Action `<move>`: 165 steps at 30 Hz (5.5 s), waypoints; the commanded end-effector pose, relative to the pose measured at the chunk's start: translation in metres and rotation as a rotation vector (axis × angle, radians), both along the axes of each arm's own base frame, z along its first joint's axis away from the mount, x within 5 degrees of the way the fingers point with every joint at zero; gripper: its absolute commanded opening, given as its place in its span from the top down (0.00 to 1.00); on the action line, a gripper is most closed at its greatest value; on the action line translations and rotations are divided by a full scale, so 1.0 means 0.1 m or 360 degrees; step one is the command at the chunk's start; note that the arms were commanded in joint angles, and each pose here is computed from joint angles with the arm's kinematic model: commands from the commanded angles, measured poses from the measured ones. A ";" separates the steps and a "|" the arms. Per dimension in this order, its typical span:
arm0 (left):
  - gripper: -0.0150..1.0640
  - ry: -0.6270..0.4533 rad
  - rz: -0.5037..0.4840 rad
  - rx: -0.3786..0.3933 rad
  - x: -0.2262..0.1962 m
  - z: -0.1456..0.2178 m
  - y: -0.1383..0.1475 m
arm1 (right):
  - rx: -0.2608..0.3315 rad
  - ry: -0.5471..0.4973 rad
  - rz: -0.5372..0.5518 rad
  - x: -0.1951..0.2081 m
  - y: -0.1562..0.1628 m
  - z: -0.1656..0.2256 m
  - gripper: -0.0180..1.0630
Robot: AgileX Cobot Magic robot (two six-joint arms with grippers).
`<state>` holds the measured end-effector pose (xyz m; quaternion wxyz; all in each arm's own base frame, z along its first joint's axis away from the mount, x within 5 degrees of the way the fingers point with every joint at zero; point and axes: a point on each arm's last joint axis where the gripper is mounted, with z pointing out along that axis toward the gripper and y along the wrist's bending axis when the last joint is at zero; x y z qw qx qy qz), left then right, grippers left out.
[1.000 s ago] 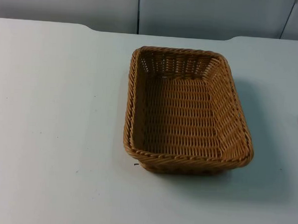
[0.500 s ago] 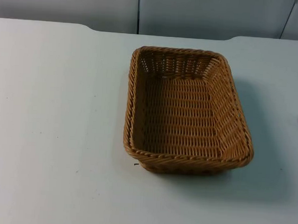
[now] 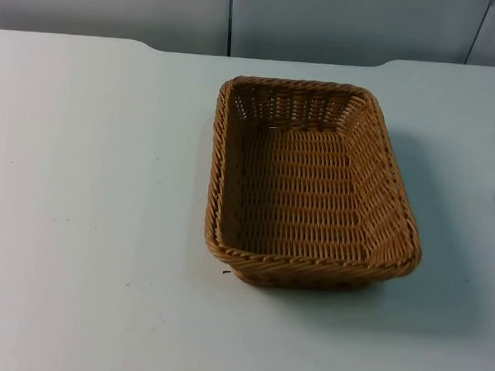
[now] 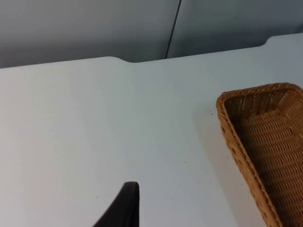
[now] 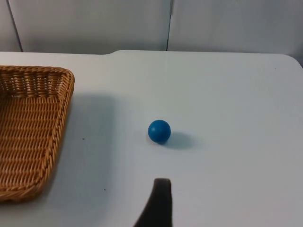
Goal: Pick up the basket with the left hand and place the ball into the basket with the right hand.
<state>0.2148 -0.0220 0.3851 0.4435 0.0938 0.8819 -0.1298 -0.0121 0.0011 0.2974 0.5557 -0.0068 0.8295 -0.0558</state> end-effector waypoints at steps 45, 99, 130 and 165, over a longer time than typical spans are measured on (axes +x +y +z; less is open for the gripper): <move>0.02 0.0704 -0.0478 -0.0089 1.74 -2.05 -1.26 | 0.0020 0.0209 -0.0008 0.20 -0.02 0.01 0.28; 0.12 0.0909 -0.0409 -0.0255 1.82 -2.86 -1.89 | 0.0019 0.0196 -0.0008 0.20 -0.02 0.01 0.28; 0.99 0.0971 -0.0204 -0.0460 1.85 -2.80 -1.91 | 0.0023 0.0179 -0.0011 0.21 -0.02 0.02 0.28; 0.99 0.0941 0.0059 -0.0683 1.39 -1.94 -1.20 | 0.0071 0.0151 -0.0026 0.21 -0.02 0.03 0.28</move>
